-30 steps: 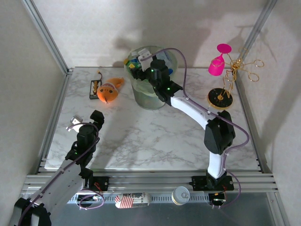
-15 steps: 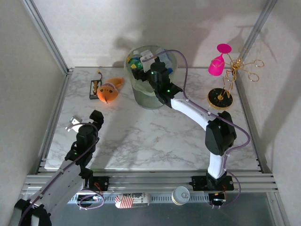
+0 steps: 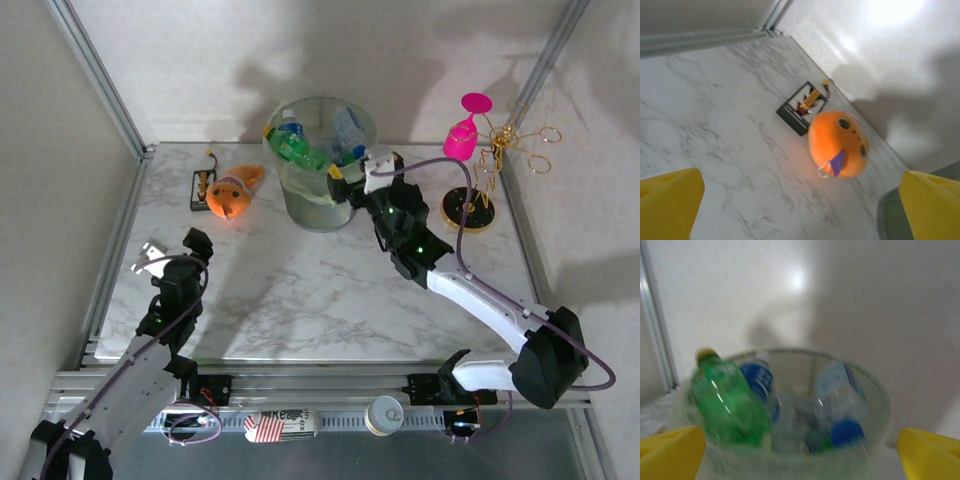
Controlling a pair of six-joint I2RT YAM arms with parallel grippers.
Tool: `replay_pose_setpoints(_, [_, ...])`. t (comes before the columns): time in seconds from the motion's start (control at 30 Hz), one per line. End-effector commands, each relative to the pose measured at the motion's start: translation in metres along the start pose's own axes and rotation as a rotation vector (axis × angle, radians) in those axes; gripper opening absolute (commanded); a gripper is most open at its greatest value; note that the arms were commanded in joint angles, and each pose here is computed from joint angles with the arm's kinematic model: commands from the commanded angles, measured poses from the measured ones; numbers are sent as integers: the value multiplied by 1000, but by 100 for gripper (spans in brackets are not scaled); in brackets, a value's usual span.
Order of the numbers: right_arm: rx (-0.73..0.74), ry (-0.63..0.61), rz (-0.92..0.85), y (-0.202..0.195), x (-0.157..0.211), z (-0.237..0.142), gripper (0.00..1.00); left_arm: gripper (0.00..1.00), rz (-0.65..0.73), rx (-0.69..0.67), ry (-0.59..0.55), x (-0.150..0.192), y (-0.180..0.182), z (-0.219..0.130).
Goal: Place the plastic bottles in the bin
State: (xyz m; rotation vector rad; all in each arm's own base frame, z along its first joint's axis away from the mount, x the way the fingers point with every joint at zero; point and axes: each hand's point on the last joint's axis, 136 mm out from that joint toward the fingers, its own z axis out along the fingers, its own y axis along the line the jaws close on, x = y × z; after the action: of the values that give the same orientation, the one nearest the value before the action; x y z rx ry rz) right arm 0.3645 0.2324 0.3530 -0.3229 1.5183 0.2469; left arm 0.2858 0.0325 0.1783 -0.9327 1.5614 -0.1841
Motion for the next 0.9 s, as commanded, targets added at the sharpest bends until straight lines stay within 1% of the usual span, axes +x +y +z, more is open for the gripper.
replay_pose_setpoints(0.0, [191, 87, 27, -51, 49, -13, 98, 100, 72, -50, -80, -18, 1, 5])
replay_pose_setpoints(0.13, [344, 119, 71, -102, 104, -37, 99, 100, 163, -79, -80, -14, 0, 18])
replay_pose_setpoints(0.23, [451, 142, 110, -136, 140, -56, 99, 100, 246, -135, -70, -9, 1, 30])
replay_pose_setpoints(0.33, [557, 139, 109, -166, 166, -75, 99, 100, 310, -177, -74, -6, 1, 42])
replay_pose_setpoints(0.4, [630, 124, 102, -184, 173, -87, 99, 100, 355, -202, -78, -3, 2, 48])
replay_pose_setpoints(0.47, [673, 119, 89, -198, 183, -97, 99, 100, 400, -228, -84, -2, 3, 54])
replay_pose_setpoints(0.57, [703, 104, 110, -213, 192, -102, 99, 99, 465, -268, -93, -2, 3, 62])
replay_pose_setpoints(0.6, [695, 125, 115, -214, 207, -108, 99, 100, 484, -284, -104, -2, 5, 64])
replay_pose_setpoints(0.67, [671, 120, 118, -215, 214, -106, 99, 100, 500, -307, -139, -2, 12, 66])
replay_pose_setpoints(0.73, [666, 136, 90, -217, 217, -101, 99, 100, 526, -328, -157, 3, 21, 67])
replay_pose_setpoints(0.77, [636, 138, 71, -214, 216, -98, 99, 99, 537, -333, -162, 6, 24, 68])
replay_pose_setpoints(0.87, [629, 84, 37, -215, 210, -101, 99, 99, 585, -291, -135, 18, 19, 77])
